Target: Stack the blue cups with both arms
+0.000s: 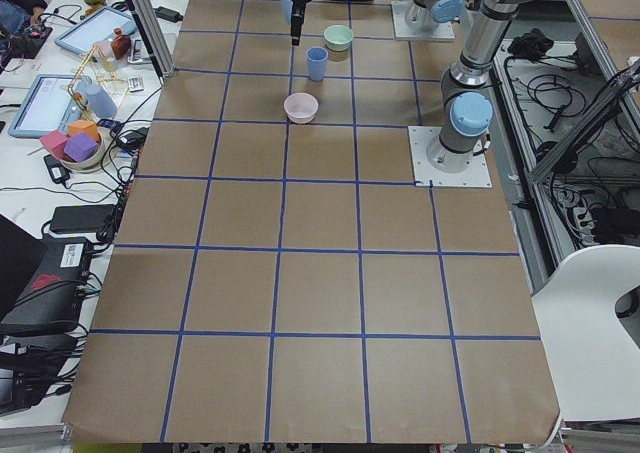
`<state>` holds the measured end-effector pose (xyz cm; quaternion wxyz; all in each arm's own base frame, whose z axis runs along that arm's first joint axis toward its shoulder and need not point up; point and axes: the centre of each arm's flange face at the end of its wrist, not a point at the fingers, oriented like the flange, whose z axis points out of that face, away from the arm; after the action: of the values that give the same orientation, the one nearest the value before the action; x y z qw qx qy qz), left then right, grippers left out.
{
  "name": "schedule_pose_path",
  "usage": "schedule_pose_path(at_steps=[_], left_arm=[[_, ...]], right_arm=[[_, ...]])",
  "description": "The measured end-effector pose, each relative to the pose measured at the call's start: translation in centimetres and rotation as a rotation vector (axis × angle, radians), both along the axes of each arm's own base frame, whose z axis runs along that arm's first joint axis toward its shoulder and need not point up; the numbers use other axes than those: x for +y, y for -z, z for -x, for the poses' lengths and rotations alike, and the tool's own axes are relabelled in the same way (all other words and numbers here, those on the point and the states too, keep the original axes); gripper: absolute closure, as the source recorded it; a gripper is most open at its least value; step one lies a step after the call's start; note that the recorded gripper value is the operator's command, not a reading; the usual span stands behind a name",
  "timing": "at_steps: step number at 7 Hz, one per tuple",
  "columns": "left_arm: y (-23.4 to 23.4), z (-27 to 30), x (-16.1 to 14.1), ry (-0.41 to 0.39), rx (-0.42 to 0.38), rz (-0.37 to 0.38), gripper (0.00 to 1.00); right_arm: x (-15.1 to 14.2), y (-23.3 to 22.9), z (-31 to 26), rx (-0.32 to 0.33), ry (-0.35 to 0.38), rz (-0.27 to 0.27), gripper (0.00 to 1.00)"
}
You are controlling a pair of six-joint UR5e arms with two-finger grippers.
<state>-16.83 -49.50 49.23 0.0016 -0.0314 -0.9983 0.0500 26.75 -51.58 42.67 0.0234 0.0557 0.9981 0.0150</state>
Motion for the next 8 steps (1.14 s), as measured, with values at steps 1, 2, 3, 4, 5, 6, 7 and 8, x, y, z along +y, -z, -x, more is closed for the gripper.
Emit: schedule_pose_path(at_steps=[1,2,3,4,5,6,7,8], left_arm=[[-0.1,0.0,0.1,0.000,-0.001,0.002,0.00],[-0.2,0.0,0.1,0.000,-0.001,0.003,0.00],[-0.4,0.0,0.2,0.000,-0.001,0.005,0.00],[-0.4,-0.1,0.3,-0.001,-0.002,0.005,0.00],[-0.4,-0.1,0.4,-0.001,-0.003,0.004,0.00],[-0.4,-0.1,0.4,-0.001,-0.003,0.004,0.00],[-0.4,-0.1,0.4,-0.001,-0.002,0.004,0.00],[-0.4,-0.1,0.4,-0.001,-0.002,0.005,0.00]], right_arm=[[2.3,1.6,-2.3,0.009,0.060,0.000,1.00],[3.7,2.9,-4.0,0.010,0.096,-0.006,1.00],[4.6,3.6,-5.2,0.009,0.116,-0.010,1.00],[5.0,4.0,-5.9,0.008,0.120,-0.012,1.00],[5.1,4.4,-6.2,0.008,0.121,-0.014,1.00],[5.1,4.8,-6.3,0.008,0.122,-0.016,1.00],[5.1,5.2,-6.3,0.010,0.122,-0.019,1.00],[5.1,5.5,-6.3,0.013,0.121,-0.021,1.00]])
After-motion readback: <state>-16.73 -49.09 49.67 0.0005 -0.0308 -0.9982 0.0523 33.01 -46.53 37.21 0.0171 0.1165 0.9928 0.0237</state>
